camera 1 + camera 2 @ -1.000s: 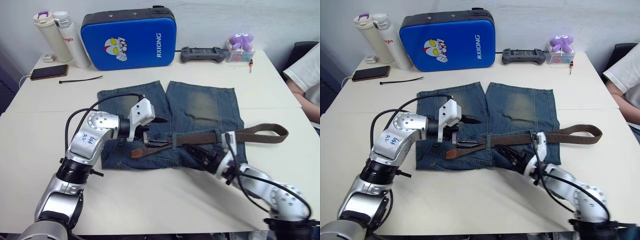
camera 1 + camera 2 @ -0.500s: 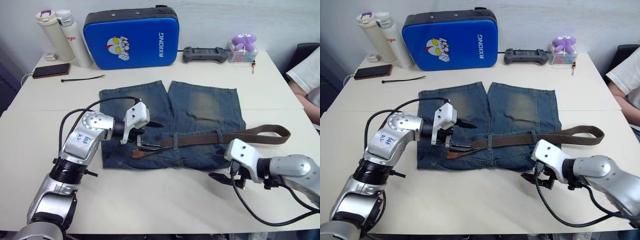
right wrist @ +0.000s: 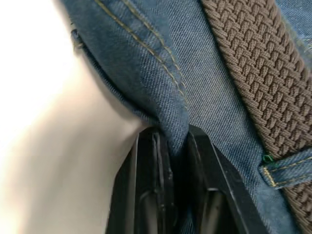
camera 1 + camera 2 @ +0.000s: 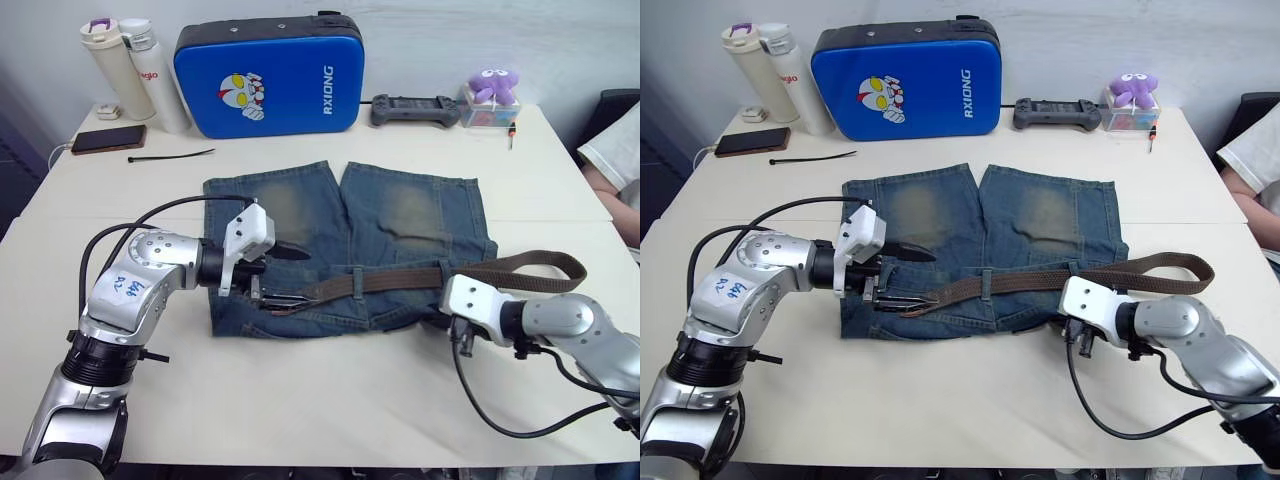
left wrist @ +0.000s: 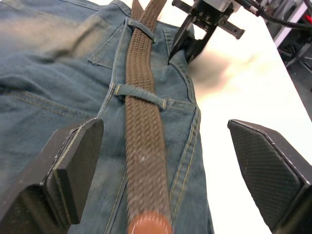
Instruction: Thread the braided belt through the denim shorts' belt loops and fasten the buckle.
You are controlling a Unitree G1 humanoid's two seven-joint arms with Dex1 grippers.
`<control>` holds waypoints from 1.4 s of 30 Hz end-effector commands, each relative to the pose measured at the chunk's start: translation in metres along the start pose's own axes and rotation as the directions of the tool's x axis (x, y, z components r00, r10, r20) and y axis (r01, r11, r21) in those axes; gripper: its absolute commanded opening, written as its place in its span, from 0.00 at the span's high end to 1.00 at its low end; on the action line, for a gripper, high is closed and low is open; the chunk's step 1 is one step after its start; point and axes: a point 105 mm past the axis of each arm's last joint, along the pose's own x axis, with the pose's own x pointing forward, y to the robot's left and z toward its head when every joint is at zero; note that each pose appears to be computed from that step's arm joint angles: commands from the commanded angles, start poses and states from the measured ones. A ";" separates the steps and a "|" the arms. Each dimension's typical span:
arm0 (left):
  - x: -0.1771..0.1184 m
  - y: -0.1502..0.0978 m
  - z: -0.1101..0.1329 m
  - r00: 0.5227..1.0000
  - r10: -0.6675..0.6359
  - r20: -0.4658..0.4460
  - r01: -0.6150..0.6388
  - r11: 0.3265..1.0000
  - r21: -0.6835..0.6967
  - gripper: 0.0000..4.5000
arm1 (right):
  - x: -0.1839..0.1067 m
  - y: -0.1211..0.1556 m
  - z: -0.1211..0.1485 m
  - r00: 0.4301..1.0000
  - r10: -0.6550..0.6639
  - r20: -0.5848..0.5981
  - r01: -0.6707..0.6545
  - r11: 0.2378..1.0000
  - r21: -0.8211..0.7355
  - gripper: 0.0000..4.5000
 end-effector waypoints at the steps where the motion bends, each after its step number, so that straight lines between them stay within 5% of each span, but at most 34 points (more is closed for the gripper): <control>1: -0.001 -0.002 0.008 1.000 0.003 0.029 -0.004 1.000 0.026 0.00 | -0.036 -0.038 -0.033 0.987 -0.127 -0.102 0.127 0.992 -0.006 0.98; 8: 0.010 -0.005 0.011 0.998 -0.004 0.059 0.002 1.000 0.025 0.00 | -0.054 -0.064 -0.080 0.963 -0.236 -0.133 0.255 0.954 0.157 0.98; 17: 0.013 -0.007 0.008 0.998 -0.004 0.058 0.003 1.000 0.018 0.00 | -0.050 -0.070 -0.067 0.954 -0.294 -0.054 0.298 0.921 0.250 0.98; 18: 0.013 -0.007 0.008 0.998 -0.006 0.057 0.005 1.000 0.018 0.00 | -0.053 -0.070 -0.062 0.956 -0.288 -0.049 0.291 0.926 0.240 0.76; 26: 0.014 -0.004 0.009 0.998 -0.023 0.058 0.024 1.000 -0.011 0.00 | -0.097 -0.072 -0.022 0.964 -0.266 -0.028 0.266 0.945 0.190 0.02; 34: 0.024 -0.021 0.006 0.993 -0.109 0.036 0.112 0.992 -0.064 0.00 | -0.082 -0.001 0.026 0.965 0.004 0.264 -0.148 0.837 0.527 0.02; 42: 0.055 -0.022 0.014 0.994 -0.100 0.050 0.102 0.994 -0.036 0.00 | -0.050 0.029 0.046 0.930 -0.064 0.362 -0.214 0.705 0.676 0.02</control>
